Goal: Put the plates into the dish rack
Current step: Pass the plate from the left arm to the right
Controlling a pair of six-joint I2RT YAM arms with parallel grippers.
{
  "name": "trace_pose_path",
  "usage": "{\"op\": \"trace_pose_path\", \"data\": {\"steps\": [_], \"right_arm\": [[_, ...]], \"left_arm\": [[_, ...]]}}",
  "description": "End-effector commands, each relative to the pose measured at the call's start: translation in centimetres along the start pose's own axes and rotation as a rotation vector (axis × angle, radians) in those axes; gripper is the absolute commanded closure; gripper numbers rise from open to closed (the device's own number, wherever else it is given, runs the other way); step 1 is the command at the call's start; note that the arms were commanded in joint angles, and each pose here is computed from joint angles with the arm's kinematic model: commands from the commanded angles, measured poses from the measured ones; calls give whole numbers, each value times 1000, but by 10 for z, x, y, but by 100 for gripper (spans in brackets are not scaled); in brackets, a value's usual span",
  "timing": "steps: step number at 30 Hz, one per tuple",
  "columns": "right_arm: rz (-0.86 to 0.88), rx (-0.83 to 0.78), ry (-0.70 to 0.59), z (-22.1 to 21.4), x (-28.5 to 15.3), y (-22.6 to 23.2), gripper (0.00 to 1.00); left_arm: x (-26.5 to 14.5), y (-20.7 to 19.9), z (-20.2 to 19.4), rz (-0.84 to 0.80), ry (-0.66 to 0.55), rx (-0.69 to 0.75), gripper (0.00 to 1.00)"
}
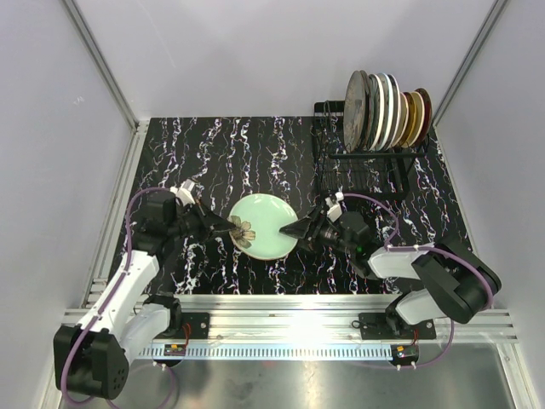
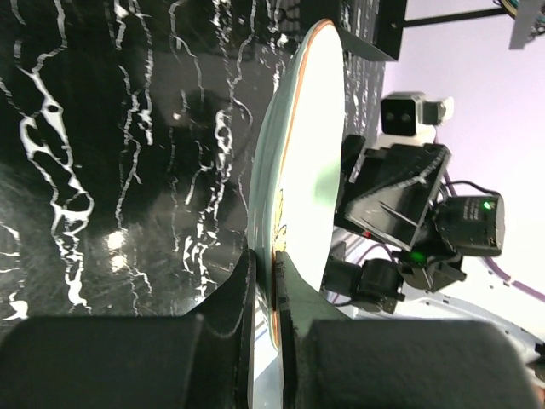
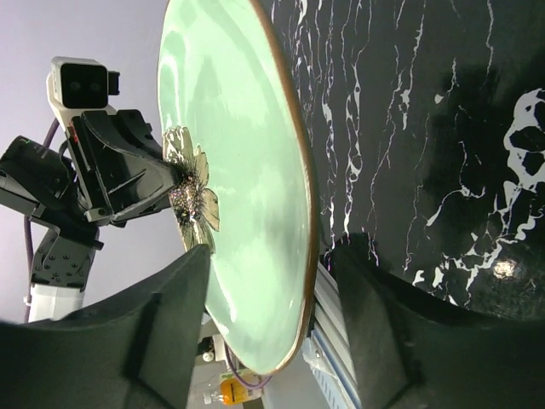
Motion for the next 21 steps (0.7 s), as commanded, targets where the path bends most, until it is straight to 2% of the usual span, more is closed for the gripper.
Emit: {"op": "trace_pose_path", "data": {"steps": [1,4,5,7,8,9,11,13,15,21], "right_arm": [[87,-39,17,0,6,24,35],[105,-52,17,1,6,30,45],[109,-54,16,2,6,31,54],[122,-56,6,2,4,36,63],[127,-60,5,2,3,38,75],[137,-67,1,2,1,42,79],[156,-81,-6,3,-2,50,89],[146,-98,-6,2,-4,52,94],[142,-112,-14,2,-9,55,100],[118,-127,-39,3,-16,60,100]], "left_arm": [[-16,-54,11,-226,-23,108,100],[-13,-54,9,-228,-6,114,100],[-12,-52,9,-223,-5,127,100],[-9,-46,8,-197,1,126,100],[-7,-42,8,-180,-6,133,100],[-3,-36,8,-160,2,136,100],[3,-27,7,-139,20,122,87],[7,-23,6,-140,28,120,84],[11,-19,7,-134,34,124,70],[15,-8,11,-59,20,157,52]]}}
Point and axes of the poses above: each gripper's point midway between its finger pads, its own x axis out along the fingers, its own y axis along the line the jaws close on, z = x × y, the point moved 6 cm from there along -x, back along the fingers, and after that the axes turned 3 degrees about x, right-handed, at the moved point
